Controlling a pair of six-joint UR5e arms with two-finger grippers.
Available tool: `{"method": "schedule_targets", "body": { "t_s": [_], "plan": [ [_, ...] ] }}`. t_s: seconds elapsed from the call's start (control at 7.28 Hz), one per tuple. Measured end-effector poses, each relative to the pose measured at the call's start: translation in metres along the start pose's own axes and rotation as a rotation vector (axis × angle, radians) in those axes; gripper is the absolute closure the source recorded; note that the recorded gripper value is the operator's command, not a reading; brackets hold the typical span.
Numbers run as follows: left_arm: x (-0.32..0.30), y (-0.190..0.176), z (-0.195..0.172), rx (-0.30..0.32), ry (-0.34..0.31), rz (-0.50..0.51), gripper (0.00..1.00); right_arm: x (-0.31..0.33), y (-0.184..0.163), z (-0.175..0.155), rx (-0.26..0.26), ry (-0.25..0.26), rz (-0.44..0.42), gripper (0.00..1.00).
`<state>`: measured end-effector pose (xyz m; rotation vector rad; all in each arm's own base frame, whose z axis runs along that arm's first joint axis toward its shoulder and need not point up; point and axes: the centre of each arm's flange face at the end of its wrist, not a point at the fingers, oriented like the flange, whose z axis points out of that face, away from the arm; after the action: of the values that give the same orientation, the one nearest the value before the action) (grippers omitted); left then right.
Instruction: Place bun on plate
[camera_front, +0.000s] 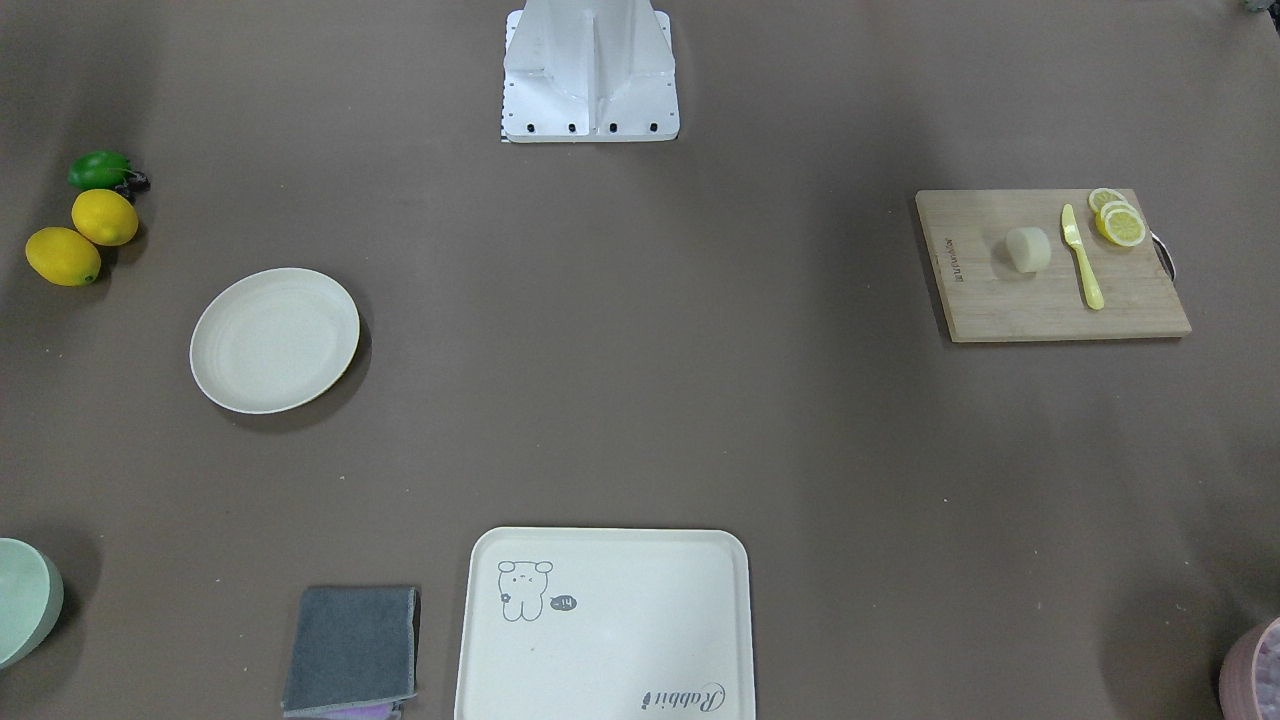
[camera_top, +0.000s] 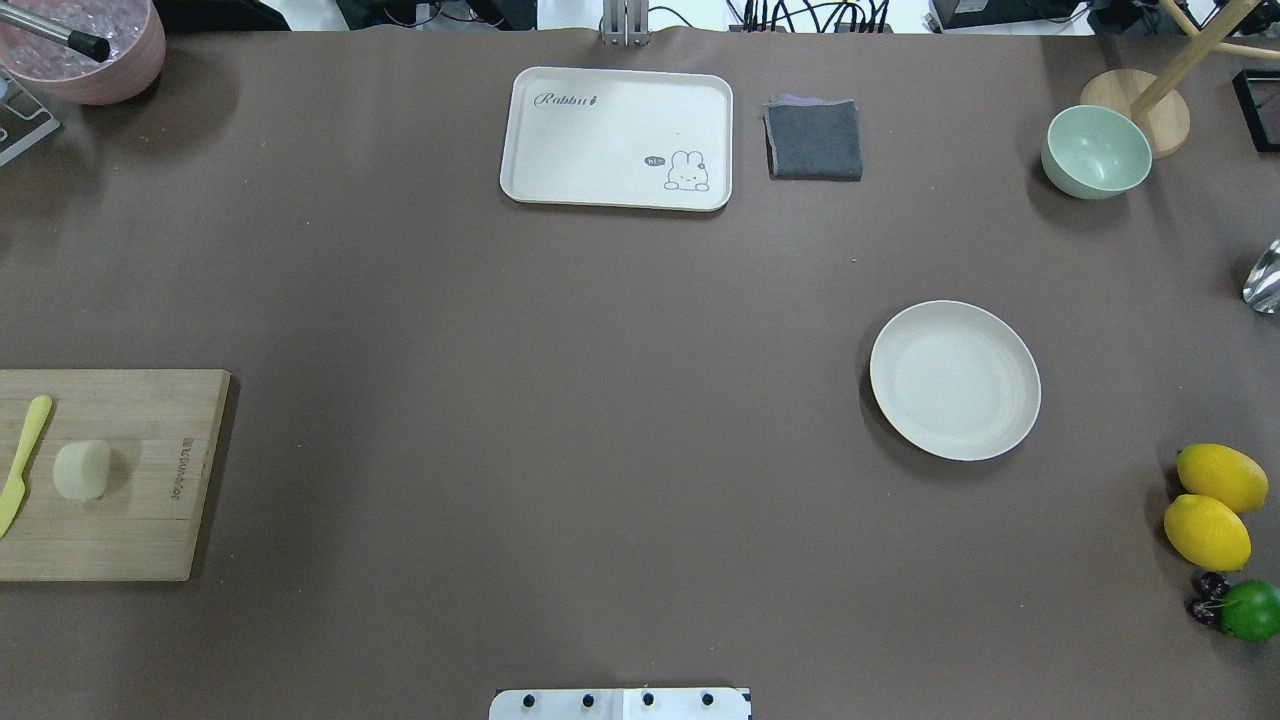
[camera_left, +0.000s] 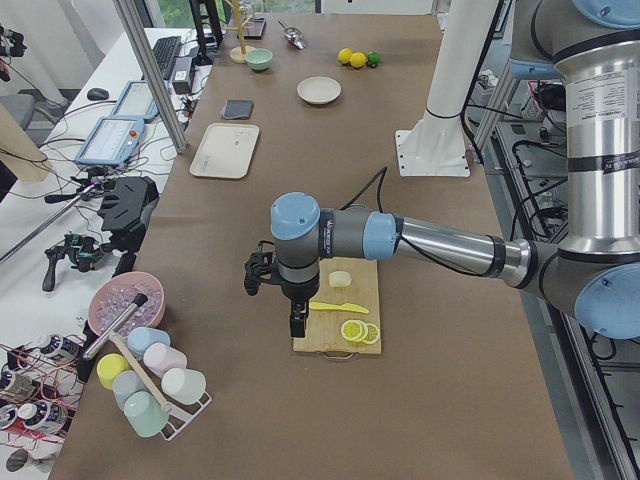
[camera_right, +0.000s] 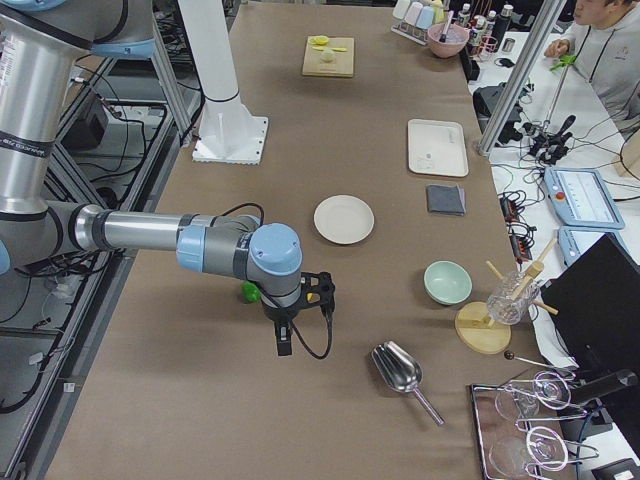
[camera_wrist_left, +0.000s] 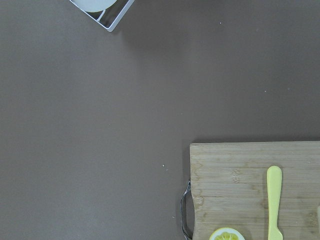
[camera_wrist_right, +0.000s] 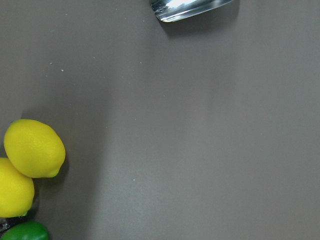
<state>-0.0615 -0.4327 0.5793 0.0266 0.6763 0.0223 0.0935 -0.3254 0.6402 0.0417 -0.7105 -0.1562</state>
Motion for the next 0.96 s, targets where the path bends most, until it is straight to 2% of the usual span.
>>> {"method": "schedule_targets", "body": {
  "t_s": [0.69,0.82,0.96],
  "plan": [
    [0.0029,0.0035,-0.0041,0.01,0.0,0.011,0.03,-0.0004,-0.0009,-0.0007,0.003,0.0,-0.002,0.0],
    [0.0039,0.0033,-0.0054,0.013,-0.001,0.013,0.03,-0.0011,-0.0026,-0.0017,0.012,0.0,-0.01,0.0],
    [0.0057,0.0012,-0.0076,0.019,-0.002,0.017,0.03,-0.0029,-0.007,-0.0036,0.047,-0.003,-0.039,0.0]
  ]
}}
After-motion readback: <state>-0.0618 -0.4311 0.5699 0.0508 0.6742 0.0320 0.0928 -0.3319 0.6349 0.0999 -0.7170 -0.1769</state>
